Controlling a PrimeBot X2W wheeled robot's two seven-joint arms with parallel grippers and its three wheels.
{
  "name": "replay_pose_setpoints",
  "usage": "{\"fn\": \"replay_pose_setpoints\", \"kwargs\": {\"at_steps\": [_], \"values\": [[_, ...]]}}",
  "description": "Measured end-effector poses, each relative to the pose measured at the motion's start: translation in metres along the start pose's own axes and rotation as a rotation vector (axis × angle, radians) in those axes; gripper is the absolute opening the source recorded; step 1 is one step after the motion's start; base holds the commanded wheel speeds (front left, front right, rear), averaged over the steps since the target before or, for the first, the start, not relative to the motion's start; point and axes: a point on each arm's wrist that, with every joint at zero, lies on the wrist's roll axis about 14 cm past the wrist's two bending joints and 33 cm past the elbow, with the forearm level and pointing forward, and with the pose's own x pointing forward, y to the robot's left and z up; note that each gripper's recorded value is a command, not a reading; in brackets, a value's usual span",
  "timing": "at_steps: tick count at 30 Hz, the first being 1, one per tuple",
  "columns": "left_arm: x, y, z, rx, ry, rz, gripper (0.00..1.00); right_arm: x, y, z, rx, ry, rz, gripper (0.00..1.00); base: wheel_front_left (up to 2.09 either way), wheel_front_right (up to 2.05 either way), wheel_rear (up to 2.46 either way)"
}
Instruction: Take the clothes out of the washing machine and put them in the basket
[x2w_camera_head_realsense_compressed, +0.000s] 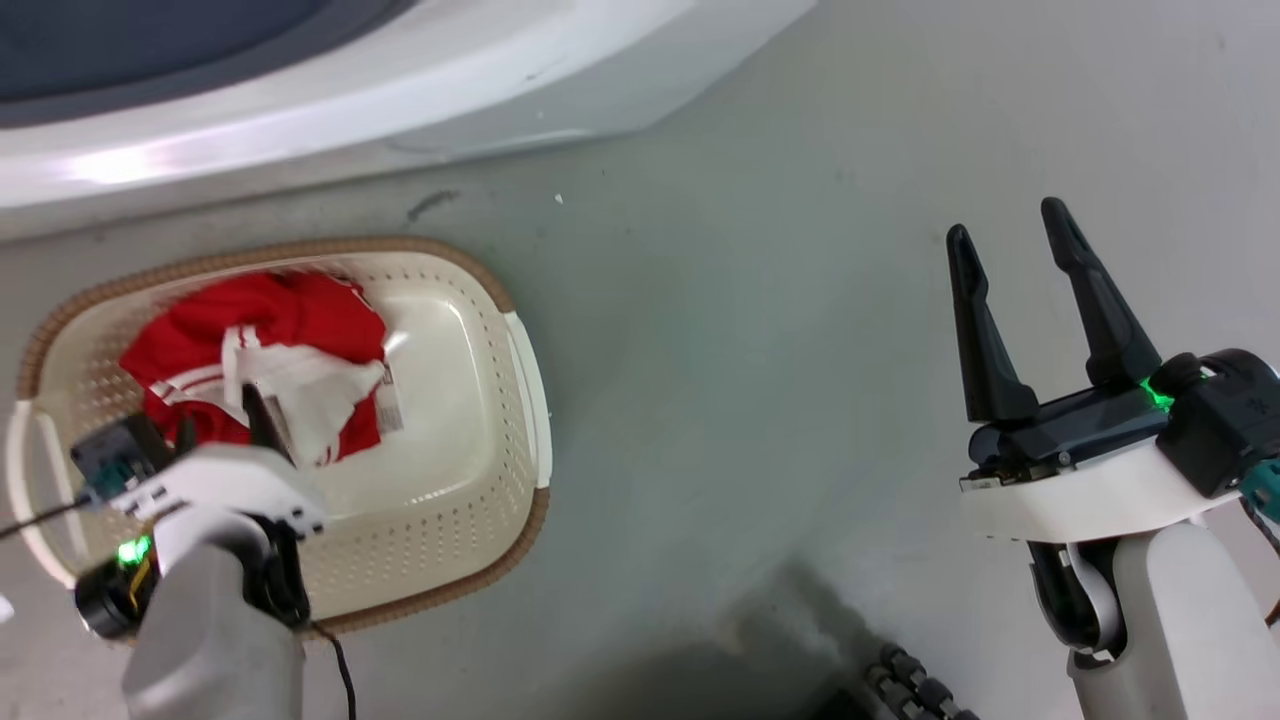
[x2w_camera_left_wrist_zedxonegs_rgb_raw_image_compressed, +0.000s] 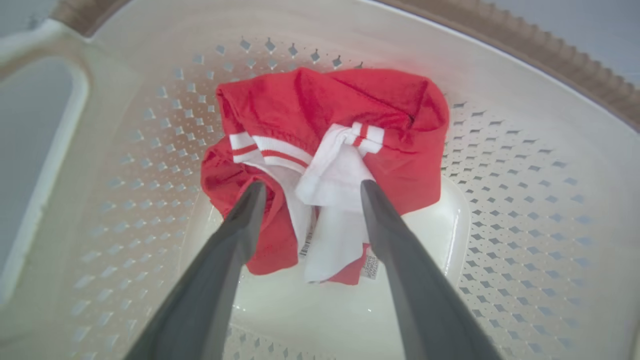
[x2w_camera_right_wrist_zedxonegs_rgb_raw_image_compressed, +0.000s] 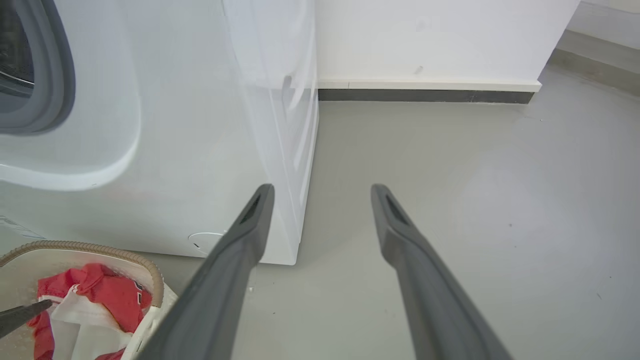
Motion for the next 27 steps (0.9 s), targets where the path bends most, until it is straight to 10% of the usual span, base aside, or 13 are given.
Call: {"fn": "replay_pose_setpoints", "kwargs": {"at_steps": [27], "values": [[-0.165, -0.013, 0.15, 0.033, -0.53, -0.189, 1.0, -0.065, 0.044, 0.104, 0.008, -0.246, 0.077, 1.0, 0.0, 0.0, 0.0]]}}
